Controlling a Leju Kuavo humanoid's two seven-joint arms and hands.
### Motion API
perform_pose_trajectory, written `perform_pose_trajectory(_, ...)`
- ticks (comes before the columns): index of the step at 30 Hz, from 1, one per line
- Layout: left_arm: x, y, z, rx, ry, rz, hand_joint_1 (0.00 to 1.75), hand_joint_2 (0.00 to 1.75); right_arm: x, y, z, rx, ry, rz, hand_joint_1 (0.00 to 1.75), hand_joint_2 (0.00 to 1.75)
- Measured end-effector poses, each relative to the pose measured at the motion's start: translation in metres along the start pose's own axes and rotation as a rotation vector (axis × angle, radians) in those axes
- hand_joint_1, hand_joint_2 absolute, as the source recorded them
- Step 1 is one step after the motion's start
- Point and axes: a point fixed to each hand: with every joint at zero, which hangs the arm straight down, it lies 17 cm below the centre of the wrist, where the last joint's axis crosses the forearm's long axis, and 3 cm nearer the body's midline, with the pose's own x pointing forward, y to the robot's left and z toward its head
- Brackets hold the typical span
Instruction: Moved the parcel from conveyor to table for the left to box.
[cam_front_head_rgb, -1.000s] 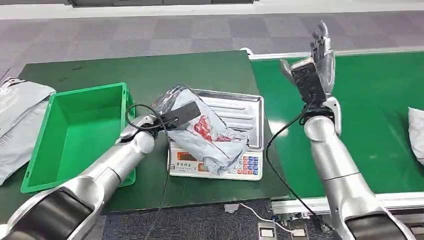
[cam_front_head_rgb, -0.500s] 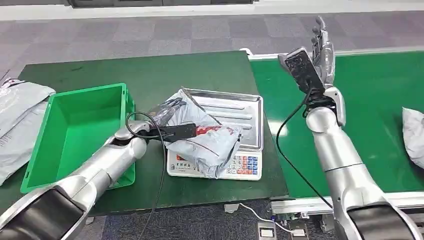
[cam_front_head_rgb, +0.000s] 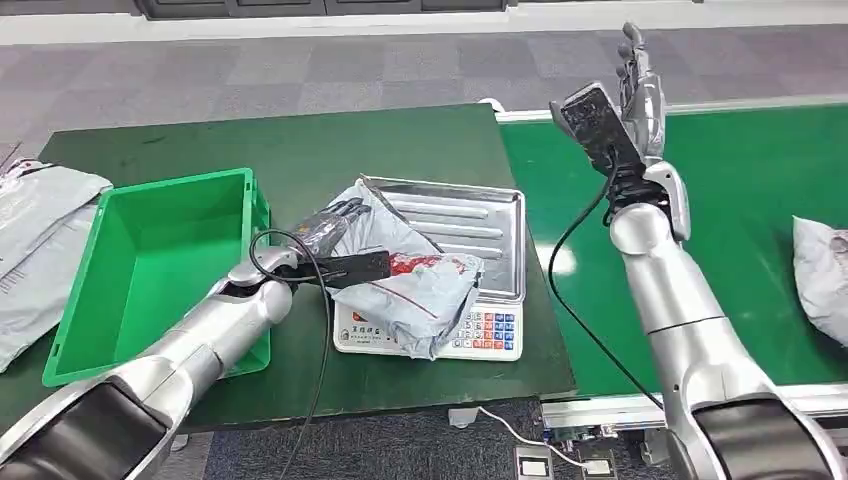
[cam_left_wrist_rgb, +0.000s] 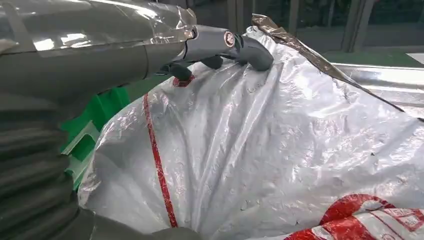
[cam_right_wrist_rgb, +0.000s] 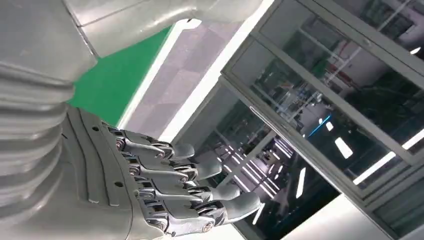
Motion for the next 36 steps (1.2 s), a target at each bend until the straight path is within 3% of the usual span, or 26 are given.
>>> perform_pose_trajectory(9, 0.013, -0.03, 0.013, 0.078, -0.056, 0.248, 1.75, 1.75, -0.009, 0.008, 0.002, 0.044, 0.046, 0.043, 0.0, 1.75)
perform_pose_trajectory(26, 0.012, -0.031, 0.017, 0.101, -0.055, 0.297, 1.75, 1.75, -0.009, 0.009, 0.002, 0.045, 0.047, 0.044, 0.0, 1.75)
perform_pose_trajectory(31, 0.023, -0.021, 0.017, 0.131, -0.086, 0.32, 1.75, 1.75, -0.042, 0.036, 0.013, 0.18, 0.185, 0.051, 0.0, 1.75)
perform_pose_trajectory(36, 0.027, -0.013, 0.02, 0.158, -0.092, 0.364, 1.75, 1.75, -0.065, 0.055, 0.024, 0.256, 0.24, 0.067, 0.0, 1.75)
